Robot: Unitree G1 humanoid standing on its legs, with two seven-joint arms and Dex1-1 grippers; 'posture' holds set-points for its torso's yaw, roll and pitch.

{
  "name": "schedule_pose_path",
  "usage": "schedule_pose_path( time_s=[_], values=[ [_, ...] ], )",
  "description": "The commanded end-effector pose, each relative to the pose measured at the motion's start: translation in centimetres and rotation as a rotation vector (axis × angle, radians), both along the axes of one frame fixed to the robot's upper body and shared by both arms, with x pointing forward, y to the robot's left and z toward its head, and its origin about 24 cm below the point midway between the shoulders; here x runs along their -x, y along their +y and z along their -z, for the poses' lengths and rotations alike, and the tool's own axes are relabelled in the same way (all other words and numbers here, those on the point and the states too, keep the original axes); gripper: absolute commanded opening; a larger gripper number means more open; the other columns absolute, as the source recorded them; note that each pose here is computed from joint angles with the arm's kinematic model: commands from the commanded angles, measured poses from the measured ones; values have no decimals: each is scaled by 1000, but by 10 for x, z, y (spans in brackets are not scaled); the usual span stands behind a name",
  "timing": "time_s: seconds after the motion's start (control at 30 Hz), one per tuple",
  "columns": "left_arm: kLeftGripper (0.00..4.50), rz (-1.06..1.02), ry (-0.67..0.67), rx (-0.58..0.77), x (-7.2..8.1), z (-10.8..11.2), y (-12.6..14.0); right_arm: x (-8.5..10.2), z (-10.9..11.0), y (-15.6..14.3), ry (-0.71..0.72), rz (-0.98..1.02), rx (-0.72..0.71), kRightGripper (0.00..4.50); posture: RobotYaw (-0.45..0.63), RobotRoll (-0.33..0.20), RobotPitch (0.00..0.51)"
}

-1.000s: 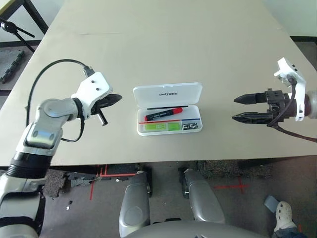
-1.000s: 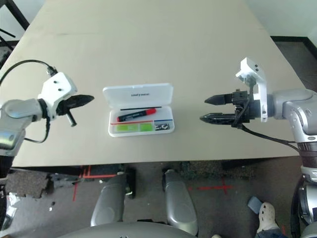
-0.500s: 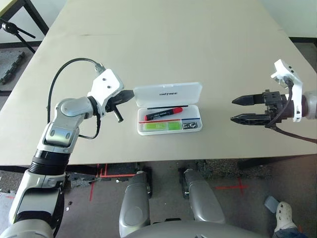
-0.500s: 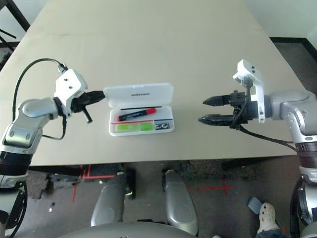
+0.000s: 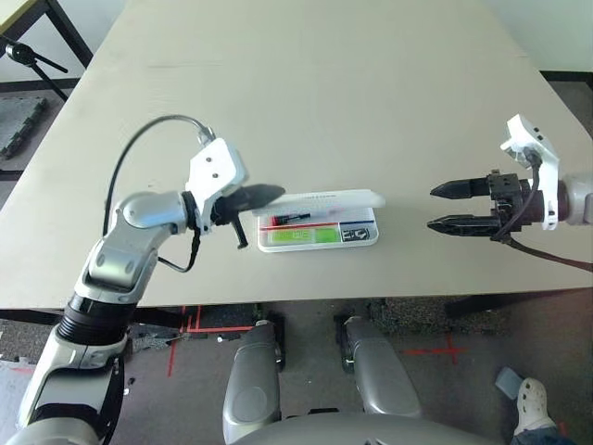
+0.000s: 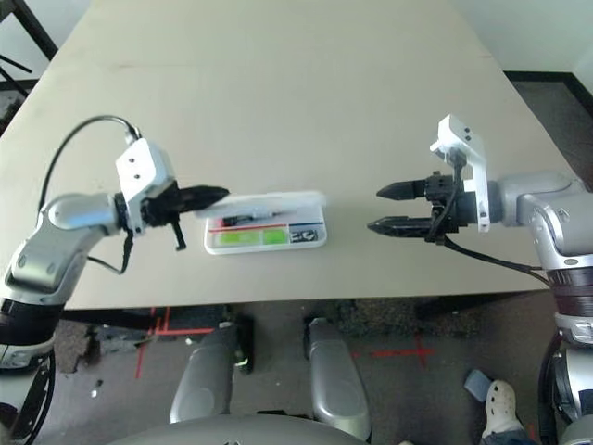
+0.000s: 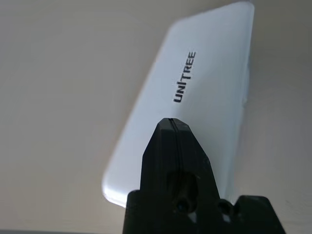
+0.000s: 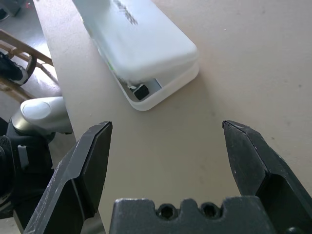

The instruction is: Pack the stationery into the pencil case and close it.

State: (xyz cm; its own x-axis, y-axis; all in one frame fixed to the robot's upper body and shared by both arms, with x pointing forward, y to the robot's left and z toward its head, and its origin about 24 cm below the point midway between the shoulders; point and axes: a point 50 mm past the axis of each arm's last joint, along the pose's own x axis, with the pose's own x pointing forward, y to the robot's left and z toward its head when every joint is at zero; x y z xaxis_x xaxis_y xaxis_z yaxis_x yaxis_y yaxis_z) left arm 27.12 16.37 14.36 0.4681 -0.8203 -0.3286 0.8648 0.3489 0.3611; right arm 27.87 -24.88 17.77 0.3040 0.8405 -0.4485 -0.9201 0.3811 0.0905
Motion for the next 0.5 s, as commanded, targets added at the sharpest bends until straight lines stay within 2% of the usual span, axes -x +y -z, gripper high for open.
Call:
schedule_pose_path(
  time_s=[0.03,0.3,0.5],
  values=[
    [27,-15,50,-58,1,20,0,1,5,2,7,-10,16,4500,-64,0,197],
    [27,-10,125,-146,1,47,3,0,8,3,4,-10,24,4500,-68,0,192],
    [27,-4,127,-116,1,44,1,-1,9,4,-10,-6,11,4500,-67,0,191]
  ],
)
